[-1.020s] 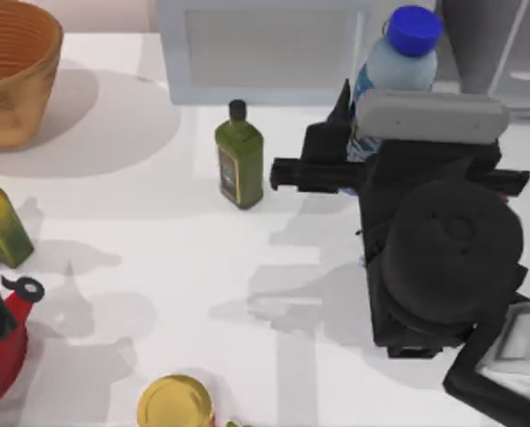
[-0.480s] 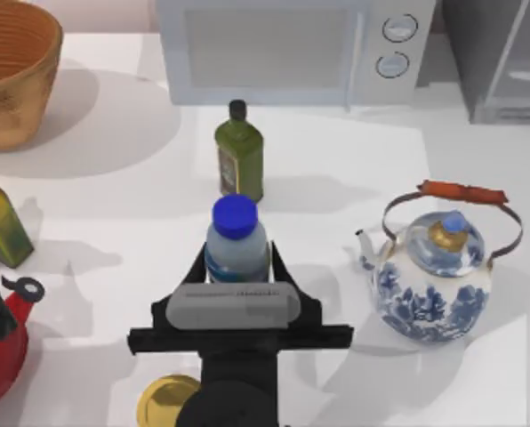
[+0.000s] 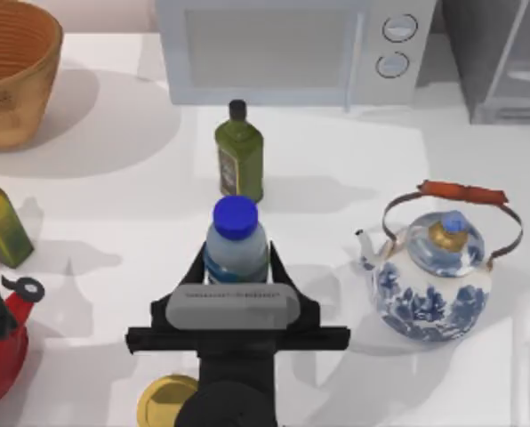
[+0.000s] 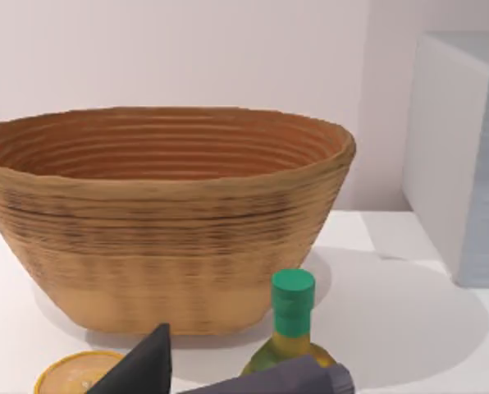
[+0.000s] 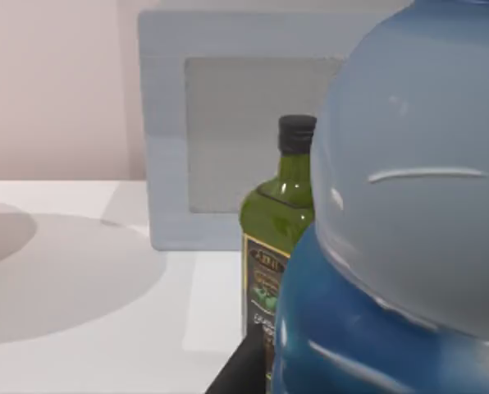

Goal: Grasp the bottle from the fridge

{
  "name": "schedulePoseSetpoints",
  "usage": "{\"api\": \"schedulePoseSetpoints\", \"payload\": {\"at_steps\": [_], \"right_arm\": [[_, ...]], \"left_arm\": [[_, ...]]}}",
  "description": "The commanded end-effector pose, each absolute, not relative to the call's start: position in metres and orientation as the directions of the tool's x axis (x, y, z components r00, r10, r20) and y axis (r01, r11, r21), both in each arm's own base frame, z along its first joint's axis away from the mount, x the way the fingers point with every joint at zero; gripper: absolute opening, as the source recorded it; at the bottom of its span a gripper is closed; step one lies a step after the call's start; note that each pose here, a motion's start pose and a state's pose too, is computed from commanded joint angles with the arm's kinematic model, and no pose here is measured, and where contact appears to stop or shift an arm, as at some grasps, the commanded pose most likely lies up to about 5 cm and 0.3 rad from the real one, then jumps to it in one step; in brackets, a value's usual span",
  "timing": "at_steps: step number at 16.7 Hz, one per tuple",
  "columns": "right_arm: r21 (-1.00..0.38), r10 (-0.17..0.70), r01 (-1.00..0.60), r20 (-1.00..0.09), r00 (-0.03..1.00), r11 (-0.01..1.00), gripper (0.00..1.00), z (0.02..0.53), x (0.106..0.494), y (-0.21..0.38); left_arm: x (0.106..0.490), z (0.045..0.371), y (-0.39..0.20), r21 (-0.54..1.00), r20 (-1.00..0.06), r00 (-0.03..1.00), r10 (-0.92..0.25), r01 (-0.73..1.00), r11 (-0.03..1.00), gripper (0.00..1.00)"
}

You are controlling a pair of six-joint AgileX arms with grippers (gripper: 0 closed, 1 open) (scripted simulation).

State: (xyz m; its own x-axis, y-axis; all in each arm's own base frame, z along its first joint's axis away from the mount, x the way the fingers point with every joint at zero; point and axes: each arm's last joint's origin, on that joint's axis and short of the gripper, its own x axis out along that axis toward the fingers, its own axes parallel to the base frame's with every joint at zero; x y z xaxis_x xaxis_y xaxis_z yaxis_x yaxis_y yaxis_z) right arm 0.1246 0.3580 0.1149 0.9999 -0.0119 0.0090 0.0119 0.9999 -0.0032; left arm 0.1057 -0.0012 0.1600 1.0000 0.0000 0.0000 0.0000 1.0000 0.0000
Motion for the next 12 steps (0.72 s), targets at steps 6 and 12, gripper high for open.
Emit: {"api": "schedulePoseSetpoints", "payload": {"at_steps": [6,12], "right_arm": [[0.034,-0.079,0.078,0.015,0.997,0.996,0.0,0.1,0.163,0.35],[-0.016,-0.002,0.002,0.007,1.0,1.0,0.0,0.081,0.174,0.36]], "left_arm": [[0.106,0.16,-0.001,0.0,0.0,1.0,0.0,0.0,1.0,1.0],[0.106,0.16,-0.001,0.0,0.0,1.0,0.0,0.0,1.0,1.0]]}}
